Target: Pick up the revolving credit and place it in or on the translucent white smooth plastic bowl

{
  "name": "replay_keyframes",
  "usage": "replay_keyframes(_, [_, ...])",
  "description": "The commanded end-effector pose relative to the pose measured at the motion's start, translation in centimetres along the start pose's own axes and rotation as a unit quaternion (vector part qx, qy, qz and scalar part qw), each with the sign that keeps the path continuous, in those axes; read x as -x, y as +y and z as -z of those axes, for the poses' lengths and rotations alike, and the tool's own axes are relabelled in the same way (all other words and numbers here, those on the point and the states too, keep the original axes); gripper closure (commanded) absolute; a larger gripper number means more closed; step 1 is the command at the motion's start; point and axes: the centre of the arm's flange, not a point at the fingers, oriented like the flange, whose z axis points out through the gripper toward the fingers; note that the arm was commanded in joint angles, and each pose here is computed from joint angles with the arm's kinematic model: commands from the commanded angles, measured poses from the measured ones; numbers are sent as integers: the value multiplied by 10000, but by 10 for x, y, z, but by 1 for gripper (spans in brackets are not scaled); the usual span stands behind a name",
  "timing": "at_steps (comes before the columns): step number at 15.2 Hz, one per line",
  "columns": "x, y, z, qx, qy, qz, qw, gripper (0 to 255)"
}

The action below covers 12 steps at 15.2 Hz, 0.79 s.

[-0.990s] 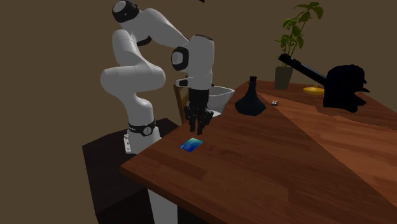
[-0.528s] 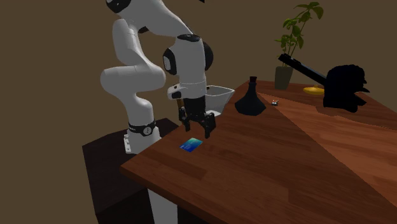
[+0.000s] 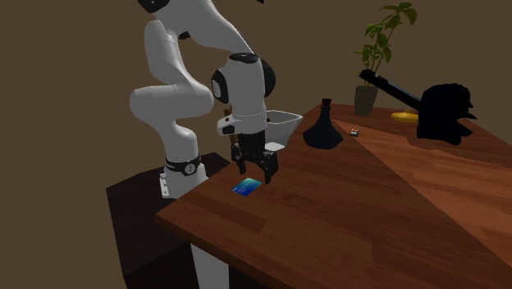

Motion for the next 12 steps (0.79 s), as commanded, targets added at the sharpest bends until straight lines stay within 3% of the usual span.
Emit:
replay_keyframes(1, [0,0,0,0,0,0,10000,0])
replay_keyframes(3, [0,0,0,0,0,0,10000,0])
replay_keyframes(4, [0,0,0,0,0,0,10000,255])
replay_keyframes(12, [0,0,0,0,0,0,10000,255])
